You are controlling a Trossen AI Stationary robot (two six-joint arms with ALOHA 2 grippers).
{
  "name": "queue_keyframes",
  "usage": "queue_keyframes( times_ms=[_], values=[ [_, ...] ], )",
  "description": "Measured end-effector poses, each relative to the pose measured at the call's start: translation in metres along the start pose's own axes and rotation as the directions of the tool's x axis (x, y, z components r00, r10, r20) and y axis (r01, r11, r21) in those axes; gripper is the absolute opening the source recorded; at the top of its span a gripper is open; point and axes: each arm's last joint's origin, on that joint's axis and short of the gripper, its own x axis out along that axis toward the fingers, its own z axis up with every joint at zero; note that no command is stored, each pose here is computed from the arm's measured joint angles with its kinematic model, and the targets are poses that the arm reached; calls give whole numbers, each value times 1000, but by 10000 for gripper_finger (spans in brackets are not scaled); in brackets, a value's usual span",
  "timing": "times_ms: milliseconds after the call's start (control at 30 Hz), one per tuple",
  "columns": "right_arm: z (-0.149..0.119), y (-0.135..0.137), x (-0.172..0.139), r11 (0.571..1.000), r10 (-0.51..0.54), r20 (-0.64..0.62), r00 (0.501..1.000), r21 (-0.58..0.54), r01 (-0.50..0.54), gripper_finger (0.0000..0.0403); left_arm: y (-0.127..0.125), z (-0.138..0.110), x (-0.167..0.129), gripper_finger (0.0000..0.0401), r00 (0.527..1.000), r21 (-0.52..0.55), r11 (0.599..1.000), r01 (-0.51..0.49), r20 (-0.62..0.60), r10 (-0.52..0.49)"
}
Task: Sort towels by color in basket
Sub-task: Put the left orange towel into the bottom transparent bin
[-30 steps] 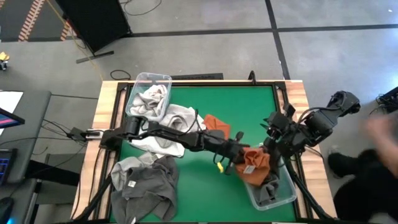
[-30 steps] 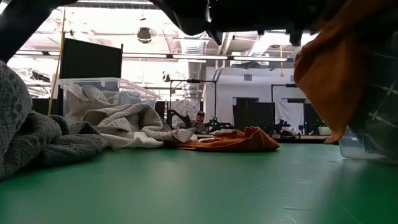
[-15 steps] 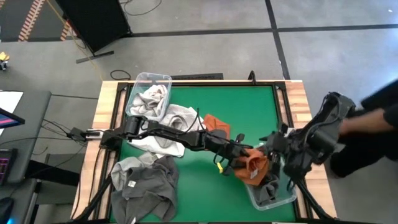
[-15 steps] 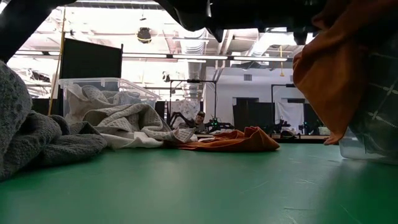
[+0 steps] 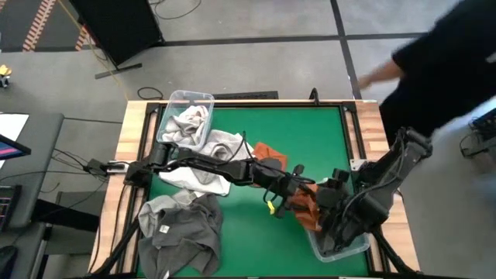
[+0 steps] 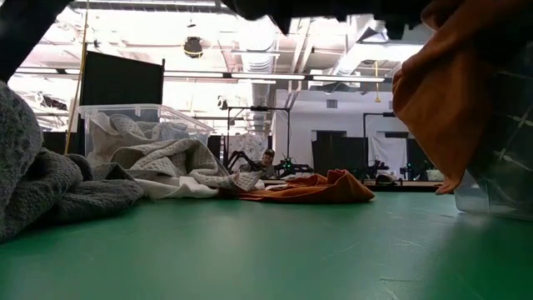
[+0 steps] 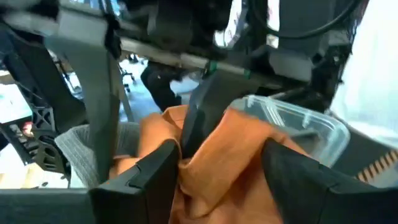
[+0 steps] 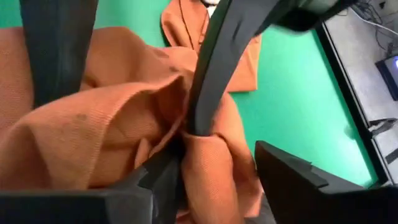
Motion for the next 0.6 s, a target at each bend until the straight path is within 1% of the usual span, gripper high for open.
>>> queue_keyframes(
  times_ms=[133,233,300,400,500,600],
  values=[
    [-8,13,7,1000,-3,-58,998,4,4,208,-2,19,-14,219,997,50,999,10,-81,-6],
    [-23,20,18,1000,-11,-161,987,7,12,201,-3,35,-31,219,986,82,997,9,-164,5],
    [-34,23,26,1000,-20,-246,969,1,21,197,-5,47,-44,219,973,101,995,6,-231,17],
    [-49,27,38,1000,-8,-341,940,4,10,192,-7,64,-69,219,941,125,992,-5,-336,47],
    [-60,31,50,1000,17,-377,926,11,-14,189,-11,79,-94,219,894,130,991,-29,-440,84],
    [-67,34,63,999,47,-393,918,18,-43,186,-15,87,-117,219,835,109,993,-50,-541,101]
  ],
)
